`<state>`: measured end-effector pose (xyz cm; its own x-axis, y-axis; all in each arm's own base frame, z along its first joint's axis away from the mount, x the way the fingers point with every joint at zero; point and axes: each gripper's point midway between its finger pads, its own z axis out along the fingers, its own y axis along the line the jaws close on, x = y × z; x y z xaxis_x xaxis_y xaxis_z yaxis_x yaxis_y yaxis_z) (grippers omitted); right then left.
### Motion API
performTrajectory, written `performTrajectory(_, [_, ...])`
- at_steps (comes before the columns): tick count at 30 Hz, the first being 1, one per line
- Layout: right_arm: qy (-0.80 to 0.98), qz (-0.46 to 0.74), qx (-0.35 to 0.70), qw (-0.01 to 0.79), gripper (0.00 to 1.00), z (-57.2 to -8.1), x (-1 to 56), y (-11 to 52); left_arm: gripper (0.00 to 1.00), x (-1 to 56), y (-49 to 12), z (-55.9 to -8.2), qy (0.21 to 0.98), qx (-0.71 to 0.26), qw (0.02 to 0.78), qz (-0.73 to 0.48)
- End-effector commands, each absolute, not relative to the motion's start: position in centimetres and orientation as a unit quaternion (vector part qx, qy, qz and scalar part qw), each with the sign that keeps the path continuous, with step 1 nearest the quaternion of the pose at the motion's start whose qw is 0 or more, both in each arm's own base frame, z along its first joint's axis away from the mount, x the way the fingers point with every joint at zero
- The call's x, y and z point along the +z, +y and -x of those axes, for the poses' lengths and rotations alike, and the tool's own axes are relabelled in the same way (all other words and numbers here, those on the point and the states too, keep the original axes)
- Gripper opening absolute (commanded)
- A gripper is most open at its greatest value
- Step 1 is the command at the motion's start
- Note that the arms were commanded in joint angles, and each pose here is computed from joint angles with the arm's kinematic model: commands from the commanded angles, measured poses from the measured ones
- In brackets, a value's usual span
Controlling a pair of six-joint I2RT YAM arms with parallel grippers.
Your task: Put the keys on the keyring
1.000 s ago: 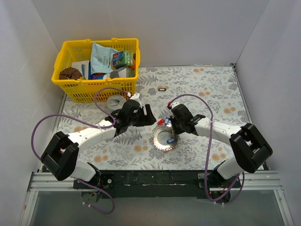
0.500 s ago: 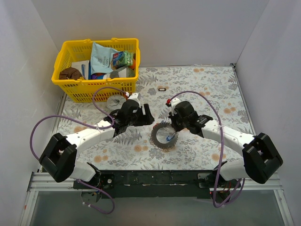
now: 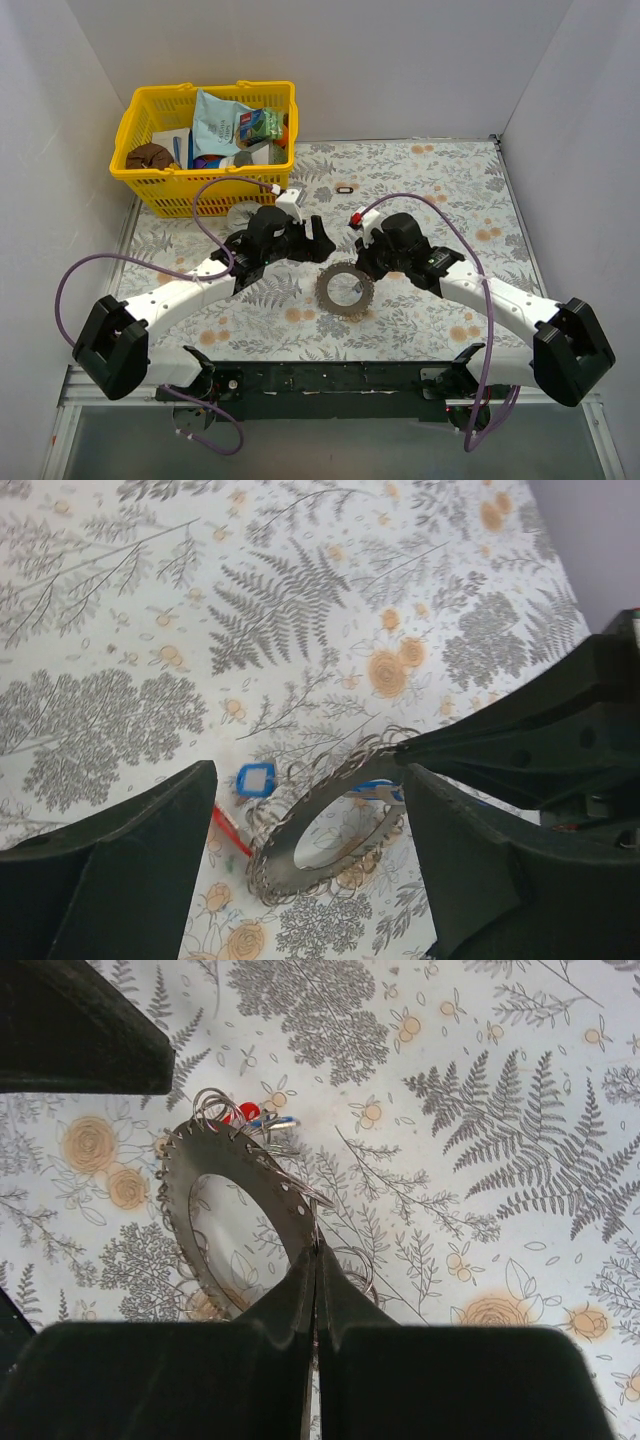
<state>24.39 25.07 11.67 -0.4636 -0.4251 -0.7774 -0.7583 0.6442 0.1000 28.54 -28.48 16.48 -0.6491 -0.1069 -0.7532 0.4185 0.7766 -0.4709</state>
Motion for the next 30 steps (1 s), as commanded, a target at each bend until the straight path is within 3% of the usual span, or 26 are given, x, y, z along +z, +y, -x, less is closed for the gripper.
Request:
performTrajectory(1, [0.774, 0.391, 0.273, 0.416, 0.01, -23.9, 14.7, 26.8, 0.75, 20.8, -29.6, -27.1, 0.786, -0.377, 0.459, -0.172])
performTrajectory(7, [0.741, 0.433, 0.298, 0.418, 0.01, -23.0, 15.6, 27.6, 0.74, 21.7, -30.7, -24.4, 0.739, -0.418, 0.454, -0.269])
performTrajectory(18, [0.699, 0.443, 0.328, 0.455, 0.01, -22.6, 17.7, 28.0, 0.73, 23.4, -31.8, -20.9, 0.684, -0.484, 0.431, -0.335])
performTrajectory(30, [0.660, 0.459, 0.360, 0.474, 0.01, -21.2, 18.8, 27.7, 0.52, 21.6, -31.5, -22.3, 0.721, -0.449, 0.420, -0.320])
